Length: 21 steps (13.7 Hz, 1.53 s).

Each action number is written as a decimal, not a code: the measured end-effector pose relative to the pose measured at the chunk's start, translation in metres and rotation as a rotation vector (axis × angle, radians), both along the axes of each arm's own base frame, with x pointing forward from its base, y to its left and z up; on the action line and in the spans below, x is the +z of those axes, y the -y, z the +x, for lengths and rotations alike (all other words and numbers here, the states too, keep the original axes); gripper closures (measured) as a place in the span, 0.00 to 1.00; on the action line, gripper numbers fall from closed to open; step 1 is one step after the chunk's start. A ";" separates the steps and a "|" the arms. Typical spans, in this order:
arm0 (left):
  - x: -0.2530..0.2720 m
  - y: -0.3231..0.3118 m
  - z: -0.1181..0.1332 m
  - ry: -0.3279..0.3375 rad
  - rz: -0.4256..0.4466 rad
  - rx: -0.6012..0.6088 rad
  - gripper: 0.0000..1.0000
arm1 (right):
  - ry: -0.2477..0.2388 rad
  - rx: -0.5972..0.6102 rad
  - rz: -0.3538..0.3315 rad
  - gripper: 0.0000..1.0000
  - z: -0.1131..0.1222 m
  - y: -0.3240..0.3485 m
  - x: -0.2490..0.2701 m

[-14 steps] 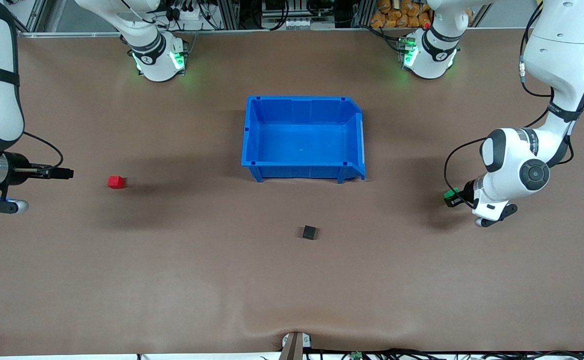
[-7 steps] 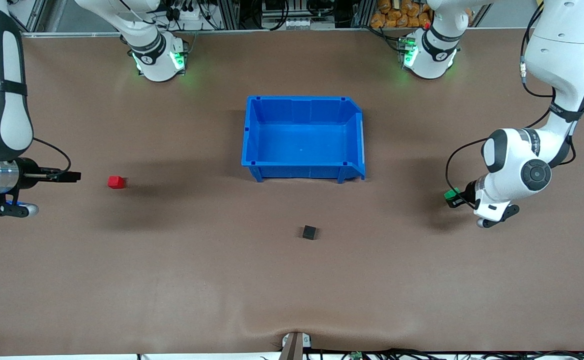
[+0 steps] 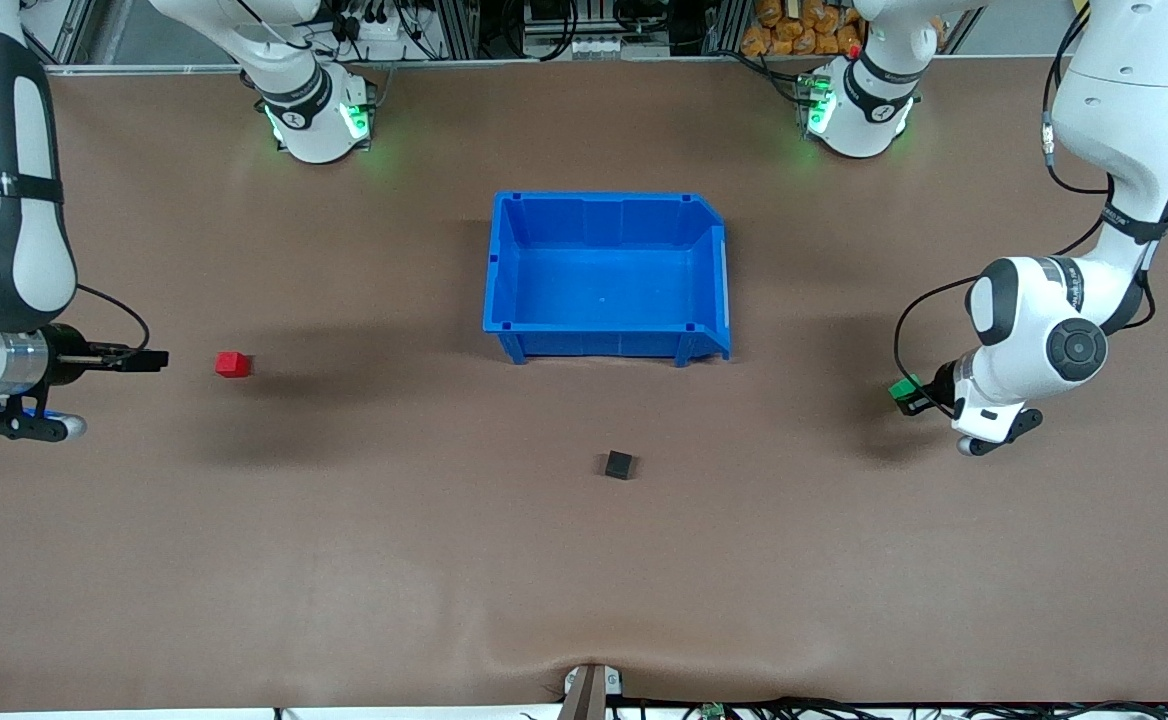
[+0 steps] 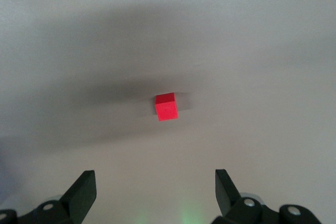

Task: Attach green and red cubes to black cube
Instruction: 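Lift the green cube with the left gripper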

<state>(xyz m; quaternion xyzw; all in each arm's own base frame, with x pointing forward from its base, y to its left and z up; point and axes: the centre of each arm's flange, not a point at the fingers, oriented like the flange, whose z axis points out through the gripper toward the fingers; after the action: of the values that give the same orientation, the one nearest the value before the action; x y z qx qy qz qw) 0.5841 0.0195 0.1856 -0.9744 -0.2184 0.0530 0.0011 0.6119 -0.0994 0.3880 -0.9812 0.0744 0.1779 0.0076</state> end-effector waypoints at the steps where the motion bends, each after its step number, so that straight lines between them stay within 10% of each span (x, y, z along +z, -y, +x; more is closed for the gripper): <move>1: 0.000 0.000 0.000 0.000 0.000 0.000 0.54 | -0.002 -0.002 0.003 0.00 0.001 0.000 -0.004; 21: 0.016 0.011 0.017 0.040 0.008 0.137 0.60 | -0.016 -0.016 0.013 0.00 0.011 0.001 -0.064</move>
<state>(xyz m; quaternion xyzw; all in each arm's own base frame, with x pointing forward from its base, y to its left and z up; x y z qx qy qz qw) 0.6011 0.0084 0.2016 -0.9581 -0.2847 0.0326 -0.0030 0.6231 -0.1008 0.3244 -0.9790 0.0814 0.1863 0.0149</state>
